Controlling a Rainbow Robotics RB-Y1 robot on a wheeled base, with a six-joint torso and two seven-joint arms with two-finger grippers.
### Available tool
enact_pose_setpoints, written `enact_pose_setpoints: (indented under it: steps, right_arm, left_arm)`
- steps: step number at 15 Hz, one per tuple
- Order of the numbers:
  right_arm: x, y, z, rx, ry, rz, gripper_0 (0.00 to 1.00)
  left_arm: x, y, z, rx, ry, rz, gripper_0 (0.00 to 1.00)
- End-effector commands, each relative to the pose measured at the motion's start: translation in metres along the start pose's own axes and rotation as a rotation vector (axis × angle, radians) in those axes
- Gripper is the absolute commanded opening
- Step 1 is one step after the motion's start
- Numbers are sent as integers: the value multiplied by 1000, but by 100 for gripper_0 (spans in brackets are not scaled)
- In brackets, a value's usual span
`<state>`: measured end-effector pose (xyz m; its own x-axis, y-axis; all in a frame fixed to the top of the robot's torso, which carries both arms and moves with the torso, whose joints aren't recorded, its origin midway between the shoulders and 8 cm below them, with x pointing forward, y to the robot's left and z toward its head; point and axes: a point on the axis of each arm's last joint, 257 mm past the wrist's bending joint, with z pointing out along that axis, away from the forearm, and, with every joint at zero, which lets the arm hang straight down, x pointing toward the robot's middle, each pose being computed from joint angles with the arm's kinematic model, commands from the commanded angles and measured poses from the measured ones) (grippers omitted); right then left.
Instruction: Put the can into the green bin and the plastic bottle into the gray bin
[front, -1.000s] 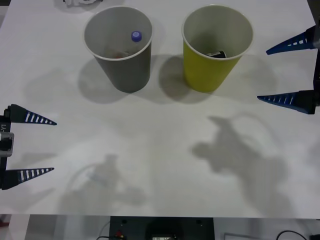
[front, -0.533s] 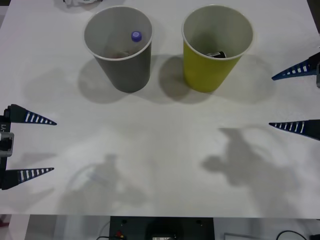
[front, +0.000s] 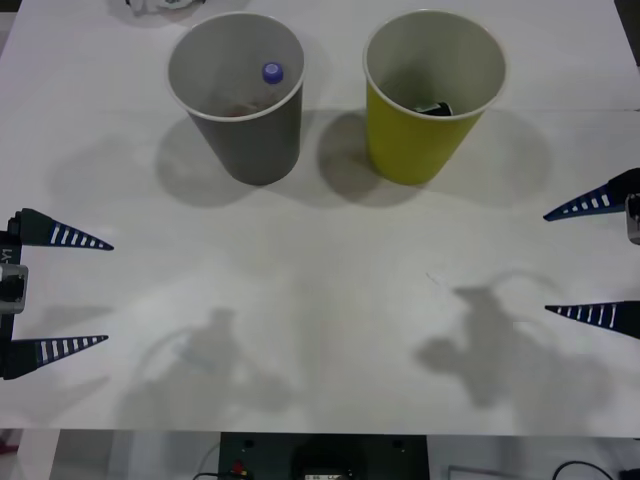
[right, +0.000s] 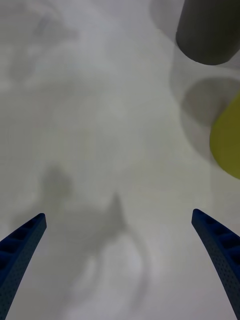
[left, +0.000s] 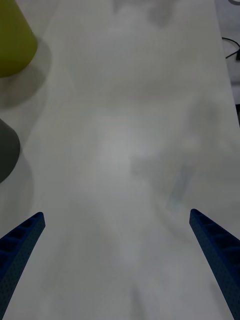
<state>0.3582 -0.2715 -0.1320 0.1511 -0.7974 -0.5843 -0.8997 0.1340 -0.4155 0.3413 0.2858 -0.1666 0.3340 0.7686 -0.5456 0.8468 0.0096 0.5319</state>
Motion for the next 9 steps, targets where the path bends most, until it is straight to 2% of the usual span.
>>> enact_pose_setpoints:
  steps: [1,9]
  right_arm:
    - [8,12,3,-21,4,20,100]
    - [10,15,3,-26,5,10,100]
  left_arm:
    - [0,0,0,0,0,0,100]
    - [0,0,0,0,0,0,100]
